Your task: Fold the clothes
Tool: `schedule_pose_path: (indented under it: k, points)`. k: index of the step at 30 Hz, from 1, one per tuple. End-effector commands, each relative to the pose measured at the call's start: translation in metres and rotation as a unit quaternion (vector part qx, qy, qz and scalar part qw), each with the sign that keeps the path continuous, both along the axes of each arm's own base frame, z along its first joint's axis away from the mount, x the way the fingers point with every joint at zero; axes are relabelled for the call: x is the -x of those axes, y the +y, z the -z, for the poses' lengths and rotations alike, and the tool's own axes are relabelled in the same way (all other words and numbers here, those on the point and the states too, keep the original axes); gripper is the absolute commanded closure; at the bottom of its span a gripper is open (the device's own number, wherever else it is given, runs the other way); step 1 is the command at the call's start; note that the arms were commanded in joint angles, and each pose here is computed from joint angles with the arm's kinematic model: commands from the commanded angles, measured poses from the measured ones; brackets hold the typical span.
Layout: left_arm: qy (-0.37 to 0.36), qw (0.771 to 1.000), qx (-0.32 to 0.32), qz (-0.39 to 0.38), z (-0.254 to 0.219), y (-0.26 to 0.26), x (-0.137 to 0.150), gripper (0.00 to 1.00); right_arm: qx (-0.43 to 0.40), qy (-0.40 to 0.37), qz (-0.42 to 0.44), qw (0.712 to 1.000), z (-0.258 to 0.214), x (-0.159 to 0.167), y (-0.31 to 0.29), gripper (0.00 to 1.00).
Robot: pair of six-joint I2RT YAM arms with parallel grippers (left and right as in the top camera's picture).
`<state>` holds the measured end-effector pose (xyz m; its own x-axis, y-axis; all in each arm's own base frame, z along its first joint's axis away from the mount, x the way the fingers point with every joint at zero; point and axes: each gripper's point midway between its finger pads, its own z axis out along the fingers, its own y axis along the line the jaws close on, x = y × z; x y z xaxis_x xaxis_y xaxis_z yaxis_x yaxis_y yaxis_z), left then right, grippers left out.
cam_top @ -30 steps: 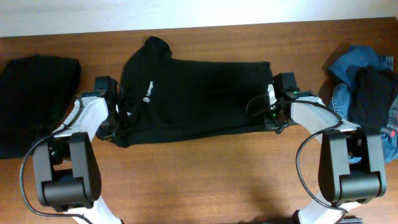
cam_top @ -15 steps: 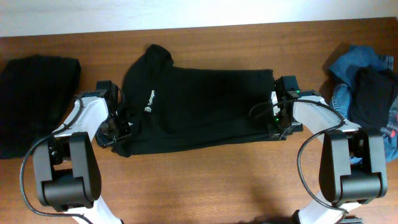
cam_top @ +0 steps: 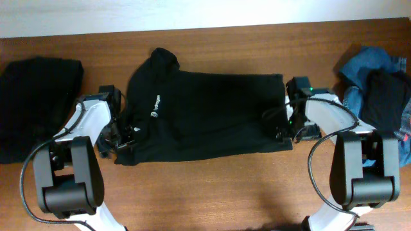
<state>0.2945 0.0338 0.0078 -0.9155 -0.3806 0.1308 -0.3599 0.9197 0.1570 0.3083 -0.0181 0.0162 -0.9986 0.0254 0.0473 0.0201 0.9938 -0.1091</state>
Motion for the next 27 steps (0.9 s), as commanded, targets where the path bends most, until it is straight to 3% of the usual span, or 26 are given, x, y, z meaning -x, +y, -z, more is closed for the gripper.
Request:
schedule_pose_path:
  k: [1,11,14,16,19,20,21,24,26,27]
  points:
    - [-0.017,1.000,-0.004,-0.003,-0.009,0.003,-0.013,0.07,-0.004,-0.034,0.006,0.999,-0.021,-0.027,0.000,0.11]
    - [-0.075,0.997,-0.005,-0.003,-0.071,0.004,-0.059,0.03,-0.026,-0.065,0.004,0.998,-0.039,-0.048,0.008,0.02]
    - [-0.077,0.997,0.027,-0.006,-0.070,-0.007,-0.060,0.11,-0.026,-0.069,0.004,0.997,-0.037,-0.049,0.008,0.01]
    - [-0.078,0.996,0.049,-0.001,-0.070,-0.014,-0.061,0.33,-0.032,-0.076,0.004,0.997,-0.036,-0.052,0.011,0.01]
    - [-0.085,0.994,0.059,0.025,-0.070,-0.019,-0.065,0.87,-0.068,-0.082,0.003,0.994,-0.034,-0.055,0.023,0.06]
    - [-0.089,0.994,0.060,0.031,-0.070,-0.020,-0.067,0.99,-0.078,-0.084,0.002,0.993,-0.034,-0.056,0.026,0.15]
    - [-0.093,0.993,0.059,0.035,-0.070,-0.022,-0.069,0.99,-0.085,-0.086,0.002,0.993,-0.035,-0.057,0.029,0.25]
    - [-0.104,0.991,0.061,0.064,-0.069,-0.031,-0.075,1.00,-0.094,-0.090,0.001,0.991,-0.035,-0.059,0.032,0.80]
    - [-0.105,0.990,0.063,0.076,-0.069,-0.039,-0.076,1.00,-0.094,-0.089,0.000,0.992,-0.034,-0.059,0.032,0.96]
    - [-0.105,0.989,0.066,0.085,-0.069,-0.044,-0.076,1.00,-0.094,-0.089,0.000,0.992,-0.033,-0.058,0.032,0.96]
